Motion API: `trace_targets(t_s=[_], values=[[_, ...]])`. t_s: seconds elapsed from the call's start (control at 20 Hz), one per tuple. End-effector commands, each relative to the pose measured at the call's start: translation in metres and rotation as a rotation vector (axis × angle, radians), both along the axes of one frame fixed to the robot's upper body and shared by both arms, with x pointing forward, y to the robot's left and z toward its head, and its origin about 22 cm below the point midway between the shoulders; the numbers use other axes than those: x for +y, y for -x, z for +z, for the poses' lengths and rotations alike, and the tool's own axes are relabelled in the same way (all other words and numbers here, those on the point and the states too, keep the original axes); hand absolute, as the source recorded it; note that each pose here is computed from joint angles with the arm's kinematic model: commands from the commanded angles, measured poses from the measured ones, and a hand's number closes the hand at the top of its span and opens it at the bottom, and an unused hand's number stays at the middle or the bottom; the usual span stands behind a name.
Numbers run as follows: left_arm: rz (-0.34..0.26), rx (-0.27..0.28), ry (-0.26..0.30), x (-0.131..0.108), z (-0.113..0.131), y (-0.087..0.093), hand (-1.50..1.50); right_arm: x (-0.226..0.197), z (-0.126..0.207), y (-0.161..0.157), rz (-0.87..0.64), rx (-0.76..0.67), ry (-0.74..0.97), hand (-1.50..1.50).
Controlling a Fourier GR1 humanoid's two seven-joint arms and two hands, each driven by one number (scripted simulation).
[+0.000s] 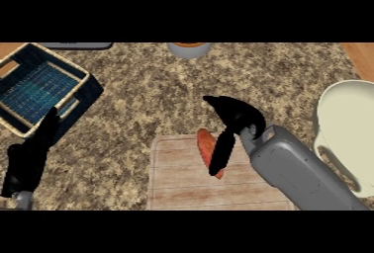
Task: Pick the sweet potato from the cutting board and place it in the pot
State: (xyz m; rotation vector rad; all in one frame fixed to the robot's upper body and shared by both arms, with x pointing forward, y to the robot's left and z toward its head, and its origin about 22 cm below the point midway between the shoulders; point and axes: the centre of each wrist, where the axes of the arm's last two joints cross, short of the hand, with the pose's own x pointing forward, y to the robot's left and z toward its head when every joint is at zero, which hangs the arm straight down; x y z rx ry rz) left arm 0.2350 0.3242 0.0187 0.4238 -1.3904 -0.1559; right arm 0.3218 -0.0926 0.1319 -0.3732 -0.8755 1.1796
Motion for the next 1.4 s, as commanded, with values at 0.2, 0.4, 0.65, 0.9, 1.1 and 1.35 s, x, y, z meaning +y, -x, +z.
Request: trace_targets(t_s=[0.2,0.4,0.65,0.9,1.1,1.35], values=[[0.000,0.016,0.007,0.013,0.005,0.004,0.00,0.038,-0.030,-0.005,-0.016,0.097,0.205,-1.50],[0.009,0.000,-0.008,-0.006,0.002,0.002,0.00,0.044,-0.025,-0.007,0.005,0.125,0.207,-1.50],[-0.003,0.008,0.013,0.001,-0.001,0.006,0.00,0.053,-0.055,-0.008,-0.014,0.152,0.244,-1.50],[0.005,0.000,-0.013,0.003,0.021,0.000,0.00,0.035,-0.044,-0.020,-0.012,0.165,0.267,-1.50],[0.007,-0.009,0.007,0.000,0.000,0.001,0.00,0.029,-0.065,-0.018,-0.034,0.160,0.257,-1.50],[0.013,-0.013,-0.009,0.004,-0.010,0.000,0.00,0.027,-0.085,-0.017,-0.015,0.185,0.261,-1.50]])
